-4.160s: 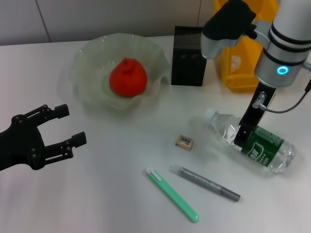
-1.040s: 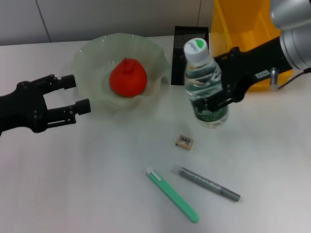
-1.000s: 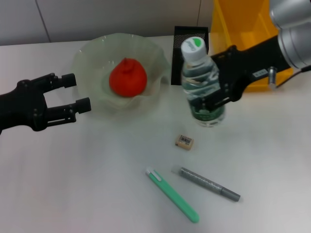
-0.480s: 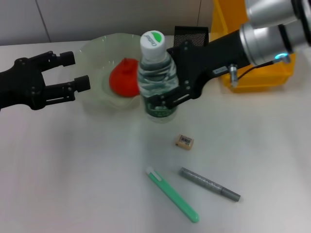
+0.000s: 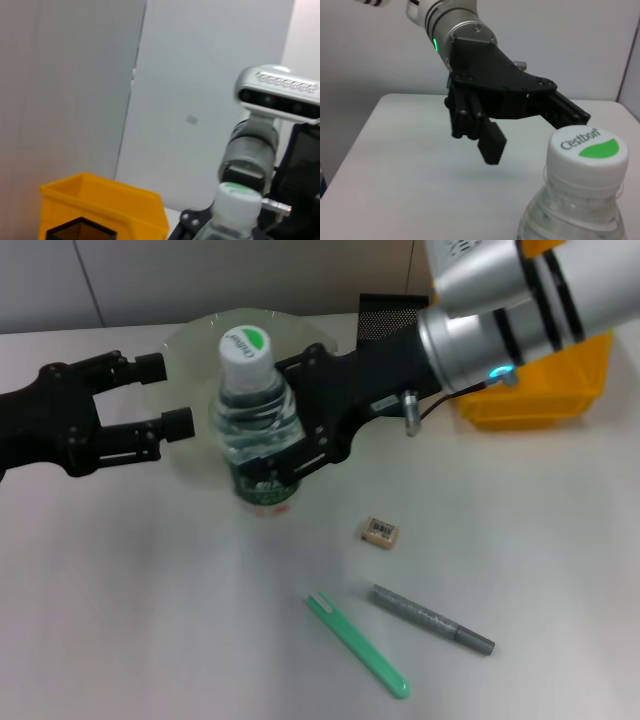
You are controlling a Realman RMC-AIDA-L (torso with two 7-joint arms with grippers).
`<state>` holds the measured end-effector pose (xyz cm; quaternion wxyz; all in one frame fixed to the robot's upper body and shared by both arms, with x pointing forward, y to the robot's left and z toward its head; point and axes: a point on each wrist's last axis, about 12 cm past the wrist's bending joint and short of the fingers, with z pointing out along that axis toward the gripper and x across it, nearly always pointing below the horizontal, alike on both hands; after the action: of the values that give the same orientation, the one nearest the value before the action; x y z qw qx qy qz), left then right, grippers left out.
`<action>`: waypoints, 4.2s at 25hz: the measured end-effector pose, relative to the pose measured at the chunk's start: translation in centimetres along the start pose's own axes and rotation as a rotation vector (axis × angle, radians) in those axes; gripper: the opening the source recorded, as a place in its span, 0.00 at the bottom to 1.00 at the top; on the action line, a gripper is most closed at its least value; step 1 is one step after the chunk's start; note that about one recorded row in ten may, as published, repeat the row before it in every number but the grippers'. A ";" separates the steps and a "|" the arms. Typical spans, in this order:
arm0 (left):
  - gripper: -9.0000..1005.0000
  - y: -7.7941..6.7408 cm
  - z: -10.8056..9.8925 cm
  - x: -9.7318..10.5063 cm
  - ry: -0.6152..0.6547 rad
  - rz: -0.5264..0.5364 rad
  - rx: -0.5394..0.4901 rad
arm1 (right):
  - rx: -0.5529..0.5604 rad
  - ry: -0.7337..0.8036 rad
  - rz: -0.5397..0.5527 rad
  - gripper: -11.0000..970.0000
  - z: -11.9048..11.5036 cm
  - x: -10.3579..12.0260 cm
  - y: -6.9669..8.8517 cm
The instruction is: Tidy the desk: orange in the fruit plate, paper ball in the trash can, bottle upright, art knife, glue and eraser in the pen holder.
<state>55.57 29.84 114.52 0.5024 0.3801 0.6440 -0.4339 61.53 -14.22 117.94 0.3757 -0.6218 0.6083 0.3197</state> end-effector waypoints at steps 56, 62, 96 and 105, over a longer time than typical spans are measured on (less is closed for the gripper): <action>0.79 -1.7 3.9 1.4 -0.077 -0.013 0.076 | -0.030 -0.005 0.009 0.81 3.5 0.8 0.5; 0.79 -1.7 4.2 1.3 -0.079 -0.019 0.084 | -0.034 0.000 0.005 0.81 3.6 0.9 0.6; 0.46 -1.4 4.2 1.5 -0.061 -0.096 0.072 | 0.026 -0.025 0.039 0.81 3.5 1.3 0.2; 0.46 -1.3 4.3 1.4 -0.056 -0.096 0.070 | 0.026 -0.028 0.042 0.81 3.6 1.3 0.3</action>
<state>55.38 25.47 112.84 0.4852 0.3537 0.6317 -0.4903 61.51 -11.78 114.97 0.3851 -0.5994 0.6202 0.3283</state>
